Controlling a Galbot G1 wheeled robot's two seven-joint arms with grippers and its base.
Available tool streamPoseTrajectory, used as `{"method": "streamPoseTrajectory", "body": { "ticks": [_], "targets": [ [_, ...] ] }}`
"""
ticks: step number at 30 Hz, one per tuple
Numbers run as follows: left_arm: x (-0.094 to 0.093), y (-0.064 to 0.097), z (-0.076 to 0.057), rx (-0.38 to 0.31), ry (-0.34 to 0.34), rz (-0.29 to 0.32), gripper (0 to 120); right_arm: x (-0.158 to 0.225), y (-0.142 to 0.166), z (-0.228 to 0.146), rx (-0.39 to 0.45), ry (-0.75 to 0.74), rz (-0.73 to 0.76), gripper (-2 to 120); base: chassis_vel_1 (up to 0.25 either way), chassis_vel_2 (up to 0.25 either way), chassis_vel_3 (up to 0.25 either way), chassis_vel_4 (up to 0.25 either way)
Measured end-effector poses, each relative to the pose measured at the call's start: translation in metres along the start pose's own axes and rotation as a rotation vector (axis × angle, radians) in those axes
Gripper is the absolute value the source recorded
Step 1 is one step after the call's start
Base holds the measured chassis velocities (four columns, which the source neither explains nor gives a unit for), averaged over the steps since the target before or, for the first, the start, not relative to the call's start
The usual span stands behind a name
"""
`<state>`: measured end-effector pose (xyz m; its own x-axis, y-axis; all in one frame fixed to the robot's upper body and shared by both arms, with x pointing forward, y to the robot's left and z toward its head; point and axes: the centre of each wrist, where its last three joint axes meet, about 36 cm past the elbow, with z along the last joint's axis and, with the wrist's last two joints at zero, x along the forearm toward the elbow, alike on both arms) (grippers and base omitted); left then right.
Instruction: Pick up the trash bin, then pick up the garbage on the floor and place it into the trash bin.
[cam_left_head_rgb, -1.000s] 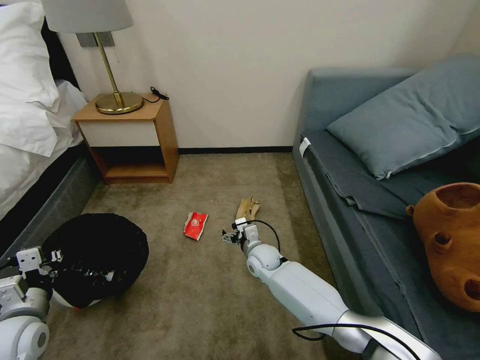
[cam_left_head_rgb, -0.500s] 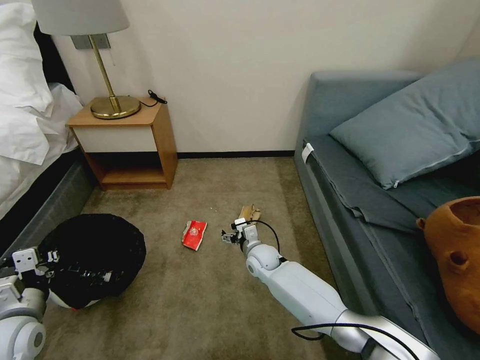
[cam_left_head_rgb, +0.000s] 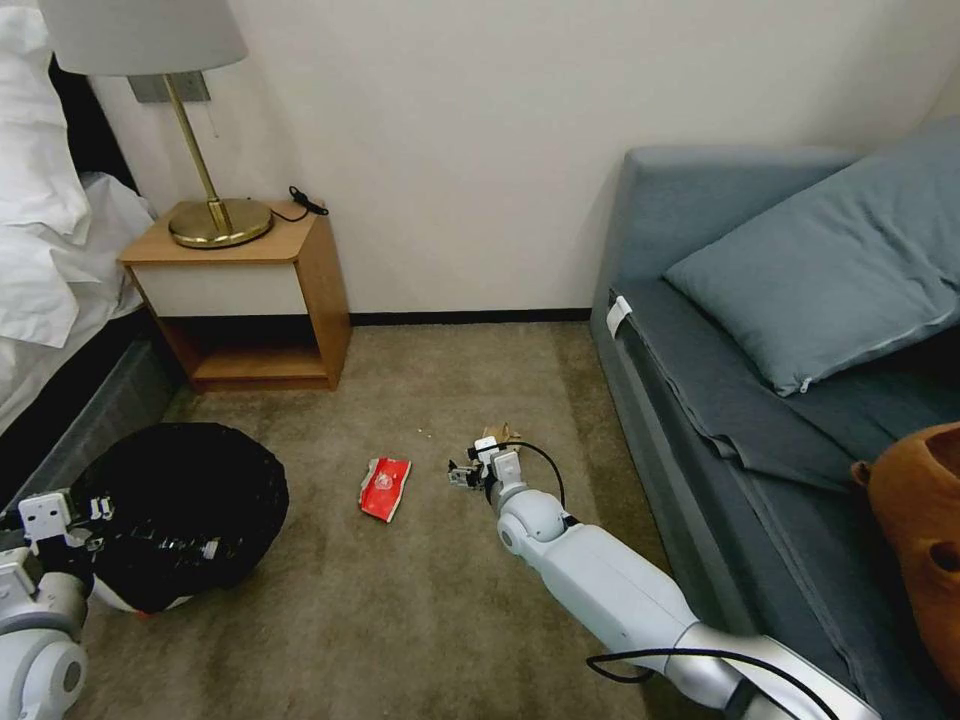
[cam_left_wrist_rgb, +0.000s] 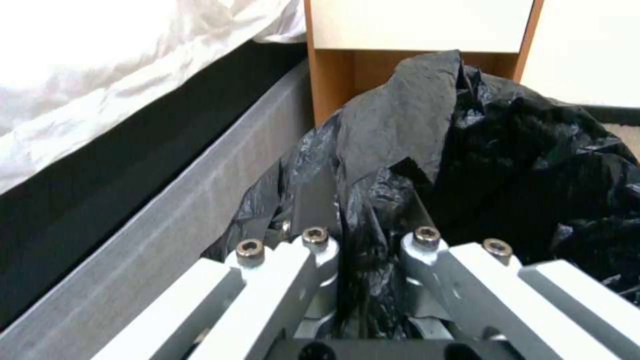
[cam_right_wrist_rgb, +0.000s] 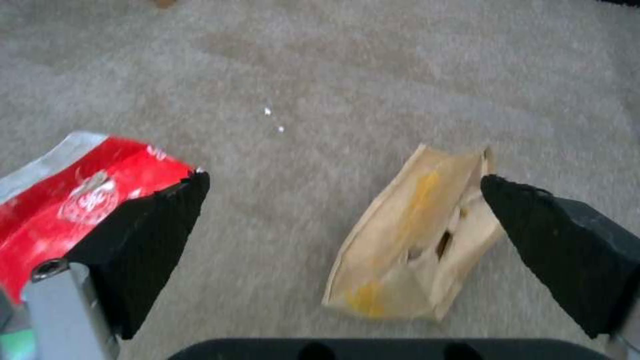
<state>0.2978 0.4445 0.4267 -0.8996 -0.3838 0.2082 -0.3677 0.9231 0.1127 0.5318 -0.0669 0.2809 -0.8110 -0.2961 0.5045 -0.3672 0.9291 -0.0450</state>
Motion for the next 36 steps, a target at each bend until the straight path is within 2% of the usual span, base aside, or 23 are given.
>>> {"method": "streamPoseTrajectory", "body": {
  "ticks": [36],
  "targets": [
    [0.0044, -0.0087, -0.0006, 0.005, -0.002, 0.012, 6, 0.0001, -0.0016, 0.0058, 0.005, 0.006, -0.006, 100, -0.089, 0.085, 0.089, -0.088]
  ]
}}
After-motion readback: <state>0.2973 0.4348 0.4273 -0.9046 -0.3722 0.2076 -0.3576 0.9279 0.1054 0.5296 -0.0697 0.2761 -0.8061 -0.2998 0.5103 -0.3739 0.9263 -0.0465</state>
